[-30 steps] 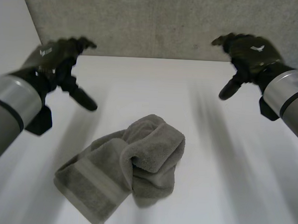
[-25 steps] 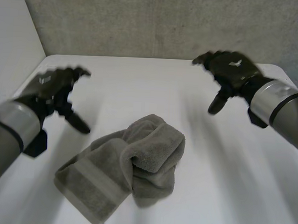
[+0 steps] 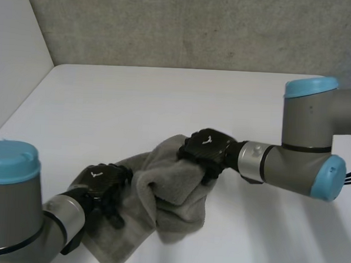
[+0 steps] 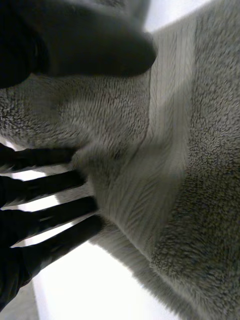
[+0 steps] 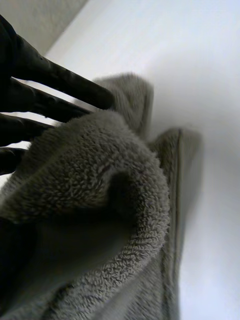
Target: Fold the towel.
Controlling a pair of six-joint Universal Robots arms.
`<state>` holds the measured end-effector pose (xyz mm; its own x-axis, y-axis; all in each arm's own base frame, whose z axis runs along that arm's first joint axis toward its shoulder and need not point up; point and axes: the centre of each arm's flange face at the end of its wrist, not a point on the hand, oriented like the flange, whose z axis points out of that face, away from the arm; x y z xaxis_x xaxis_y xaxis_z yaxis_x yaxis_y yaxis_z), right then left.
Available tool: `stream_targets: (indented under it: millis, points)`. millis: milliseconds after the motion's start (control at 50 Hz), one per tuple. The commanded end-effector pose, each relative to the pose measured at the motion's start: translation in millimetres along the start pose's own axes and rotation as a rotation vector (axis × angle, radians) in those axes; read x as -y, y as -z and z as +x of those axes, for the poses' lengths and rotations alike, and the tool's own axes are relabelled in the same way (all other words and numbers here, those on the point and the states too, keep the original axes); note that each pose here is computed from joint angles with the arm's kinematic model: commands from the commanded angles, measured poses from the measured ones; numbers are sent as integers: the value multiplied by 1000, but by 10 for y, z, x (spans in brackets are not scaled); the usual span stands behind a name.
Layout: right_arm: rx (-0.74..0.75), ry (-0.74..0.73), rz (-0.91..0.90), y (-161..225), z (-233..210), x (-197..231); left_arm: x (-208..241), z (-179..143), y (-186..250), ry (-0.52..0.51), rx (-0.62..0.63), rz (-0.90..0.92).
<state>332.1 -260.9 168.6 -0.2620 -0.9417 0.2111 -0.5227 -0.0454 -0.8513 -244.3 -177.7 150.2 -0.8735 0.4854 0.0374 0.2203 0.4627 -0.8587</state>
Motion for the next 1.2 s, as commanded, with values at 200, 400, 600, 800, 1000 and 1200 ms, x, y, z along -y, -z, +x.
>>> stream_targets:
  millis: [200, 400, 600, 800, 1000, 1200]
  points:
    - [-330, 68, 389, 368, 491, 1082, 1027, -61, -351, -90, 96, 359]
    - [-657, 82, 890, 995, 601, 1567, 2179, -21, 10, -62, 118, 777]
    - [-464, 33, 414, 475, 158, 607, 1542, 38, -173, -105, 89, 583]
    - [-336, 119, 30, 337, -149, -54, 651, 17, -473, -256, 6, 289]
    - [-259, 60, -62, 520, -294, -72, 662, -59, -284, -362, -35, 265]
    - [-273, 31, -43, 552, -308, -51, 1196, -156, -353, -379, -70, 379]
